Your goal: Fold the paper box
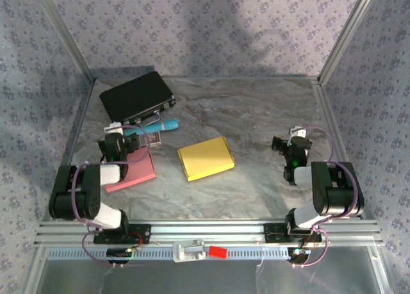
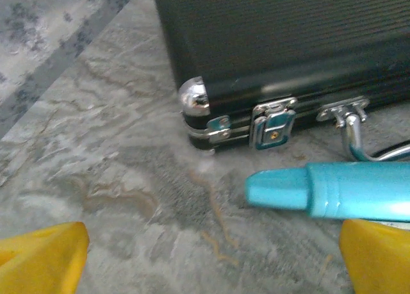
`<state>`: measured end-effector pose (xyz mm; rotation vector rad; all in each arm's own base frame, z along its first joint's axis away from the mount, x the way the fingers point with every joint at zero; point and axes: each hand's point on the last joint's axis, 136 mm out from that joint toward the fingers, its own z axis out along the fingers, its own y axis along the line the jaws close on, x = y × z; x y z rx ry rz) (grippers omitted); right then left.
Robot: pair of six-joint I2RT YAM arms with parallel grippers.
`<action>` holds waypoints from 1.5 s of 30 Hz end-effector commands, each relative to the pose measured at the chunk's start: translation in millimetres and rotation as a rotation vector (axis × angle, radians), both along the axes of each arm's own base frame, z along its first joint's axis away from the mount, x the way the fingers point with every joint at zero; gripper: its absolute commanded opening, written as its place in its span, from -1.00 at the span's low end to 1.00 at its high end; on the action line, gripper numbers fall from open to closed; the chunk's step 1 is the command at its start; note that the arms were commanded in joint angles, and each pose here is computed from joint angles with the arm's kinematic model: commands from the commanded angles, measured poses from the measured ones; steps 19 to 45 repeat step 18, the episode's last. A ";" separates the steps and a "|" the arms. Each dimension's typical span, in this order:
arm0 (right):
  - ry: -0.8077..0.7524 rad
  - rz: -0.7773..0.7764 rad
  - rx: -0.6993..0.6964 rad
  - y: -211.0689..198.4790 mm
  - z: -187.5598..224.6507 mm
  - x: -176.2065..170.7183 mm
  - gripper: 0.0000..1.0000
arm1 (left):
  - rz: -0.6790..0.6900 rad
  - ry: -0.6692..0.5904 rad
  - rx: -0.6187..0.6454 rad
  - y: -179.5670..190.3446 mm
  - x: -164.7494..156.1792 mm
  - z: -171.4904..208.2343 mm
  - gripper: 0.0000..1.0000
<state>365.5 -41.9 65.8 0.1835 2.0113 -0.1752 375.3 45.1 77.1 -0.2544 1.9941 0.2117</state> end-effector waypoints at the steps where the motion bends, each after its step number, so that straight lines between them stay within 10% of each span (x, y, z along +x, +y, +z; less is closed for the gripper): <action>1: -0.059 0.014 -0.024 2.6 19.7 18.5 0.98 | -0.057 -0.128 -0.018 -8.0 8.9 18.4 0.99; 45: -0.056 0.026 -0.060 9.0 20.8 19.2 0.98 | -0.083 -0.067 -0.004 -14.1 18.3 14.3 0.99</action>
